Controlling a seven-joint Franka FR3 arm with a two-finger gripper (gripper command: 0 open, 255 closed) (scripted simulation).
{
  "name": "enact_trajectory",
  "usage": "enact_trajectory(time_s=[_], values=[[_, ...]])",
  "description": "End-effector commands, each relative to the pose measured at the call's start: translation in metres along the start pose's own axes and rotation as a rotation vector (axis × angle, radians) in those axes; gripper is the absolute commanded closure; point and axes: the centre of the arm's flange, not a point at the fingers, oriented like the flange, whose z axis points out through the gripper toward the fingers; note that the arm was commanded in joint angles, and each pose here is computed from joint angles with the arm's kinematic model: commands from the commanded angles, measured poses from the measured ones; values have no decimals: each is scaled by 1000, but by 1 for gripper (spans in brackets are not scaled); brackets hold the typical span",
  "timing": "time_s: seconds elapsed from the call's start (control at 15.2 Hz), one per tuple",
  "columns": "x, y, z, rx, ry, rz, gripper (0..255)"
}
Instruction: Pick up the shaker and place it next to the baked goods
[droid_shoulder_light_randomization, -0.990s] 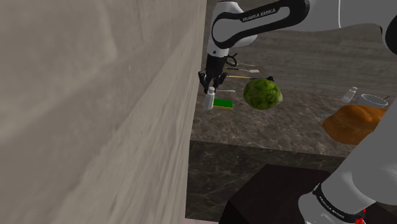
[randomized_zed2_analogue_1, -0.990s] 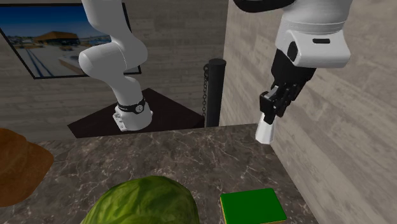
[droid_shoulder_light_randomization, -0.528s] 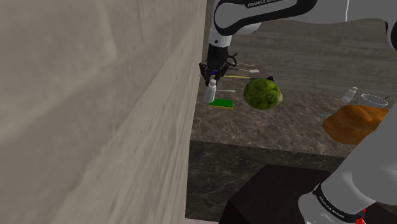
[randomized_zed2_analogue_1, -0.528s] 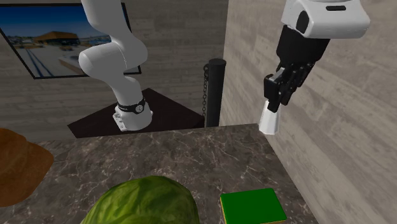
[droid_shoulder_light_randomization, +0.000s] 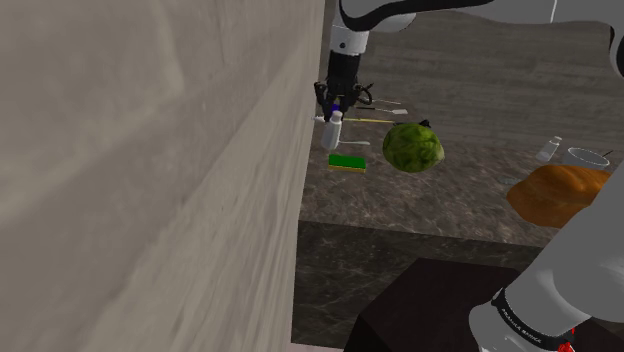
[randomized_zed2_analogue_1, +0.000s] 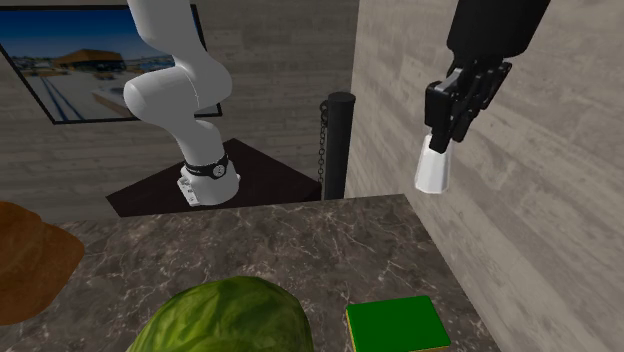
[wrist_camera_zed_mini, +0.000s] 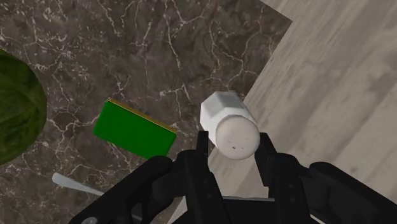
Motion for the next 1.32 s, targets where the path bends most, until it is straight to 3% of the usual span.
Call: enact_trajectory(time_s=[0.0,0.79,1.25], values=[[-1,-1,-10,0,0,0,255],[-3,-5,-72,0,0,0,255],[-36,81,-78,0,0,0,255]])
